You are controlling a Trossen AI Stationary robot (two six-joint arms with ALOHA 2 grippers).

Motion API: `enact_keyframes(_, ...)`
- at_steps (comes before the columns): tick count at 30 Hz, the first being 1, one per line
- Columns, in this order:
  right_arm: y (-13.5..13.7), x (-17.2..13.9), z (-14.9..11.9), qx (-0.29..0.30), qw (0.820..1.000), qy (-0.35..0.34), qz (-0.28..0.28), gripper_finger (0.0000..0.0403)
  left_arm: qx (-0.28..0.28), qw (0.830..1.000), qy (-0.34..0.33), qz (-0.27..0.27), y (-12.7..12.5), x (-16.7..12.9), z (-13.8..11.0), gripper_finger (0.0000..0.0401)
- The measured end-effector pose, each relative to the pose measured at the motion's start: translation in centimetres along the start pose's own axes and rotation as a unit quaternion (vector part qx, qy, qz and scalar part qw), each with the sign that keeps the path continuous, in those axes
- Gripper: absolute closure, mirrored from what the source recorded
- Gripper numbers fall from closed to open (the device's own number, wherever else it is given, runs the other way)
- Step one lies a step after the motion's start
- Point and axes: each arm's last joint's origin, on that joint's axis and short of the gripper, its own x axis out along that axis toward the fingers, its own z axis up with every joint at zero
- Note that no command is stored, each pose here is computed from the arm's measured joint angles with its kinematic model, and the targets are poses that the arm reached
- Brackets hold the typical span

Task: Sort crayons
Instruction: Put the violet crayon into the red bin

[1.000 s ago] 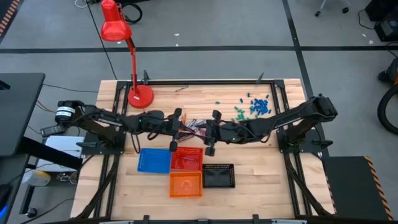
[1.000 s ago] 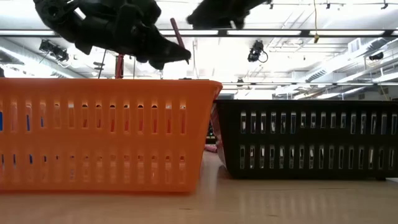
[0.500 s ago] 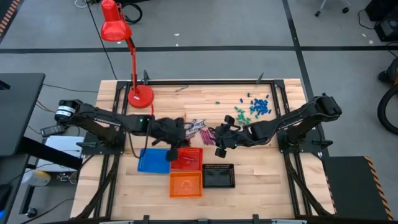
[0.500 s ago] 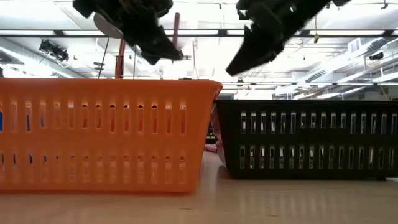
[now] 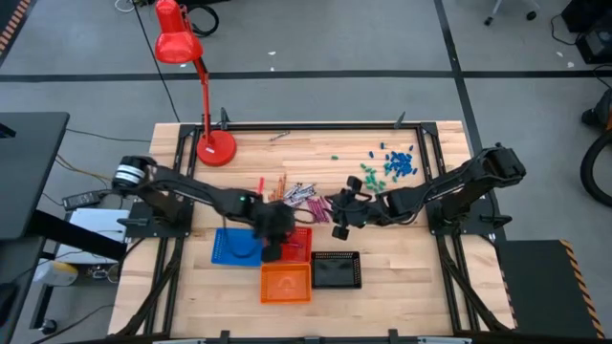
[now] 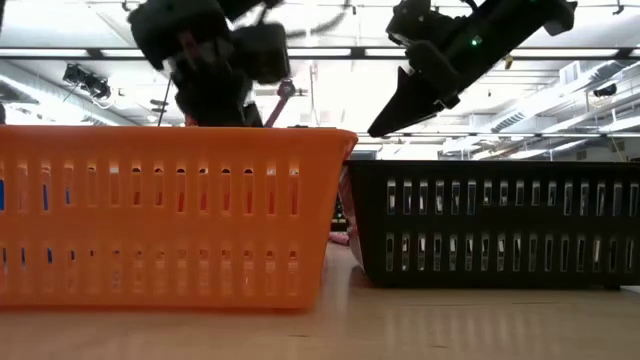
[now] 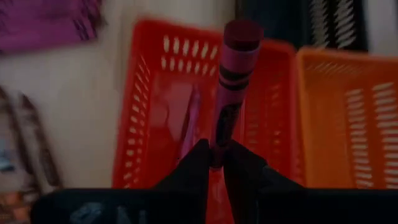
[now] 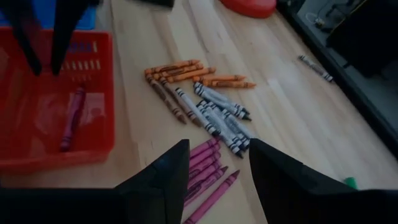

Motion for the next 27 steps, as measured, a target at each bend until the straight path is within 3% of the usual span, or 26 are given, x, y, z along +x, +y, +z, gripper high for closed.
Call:
enact_keyframes(5, -0.6, 0.0, 0.4, -0.006, 1.000, -0.010, -0.008, 0.0232, -0.007, 0.996, 0.091, 0.007, 0.0, 2.2, 0.7, 0.0356)
enact_keyframes(10, -1.1, 0.3, 0.6, -0.010, 1.000, -0.011, -0.011, 0.0232, -0.001, 0.990, 0.138, 0.015, 0.1, 3.9, 1.2, 0.0355)
enact_keyframes(16, -1.2, 0.4, 0.6, -0.015, 1.000, -0.012, -0.011, 0.0232, 0.000, 0.987, 0.157, 0.018, 0.2, 4.5, 0.9, 0.0345)
enact_keyframes(23, -1.2, 0.4, 0.6, -0.016, 1.000, -0.009, -0.005, 0.0232, 0.008, 0.988, 0.151, 0.027, 0.3, 4.2, 1.4, 0.0279)
enact_keyframes(27, -1.5, 0.1, 0.2, -0.027, 0.999, 0.011, -0.015, 0.0232, 0.030, 0.987, 0.157, 0.029, -0.1, 2.9, 2.7, 0.0261)
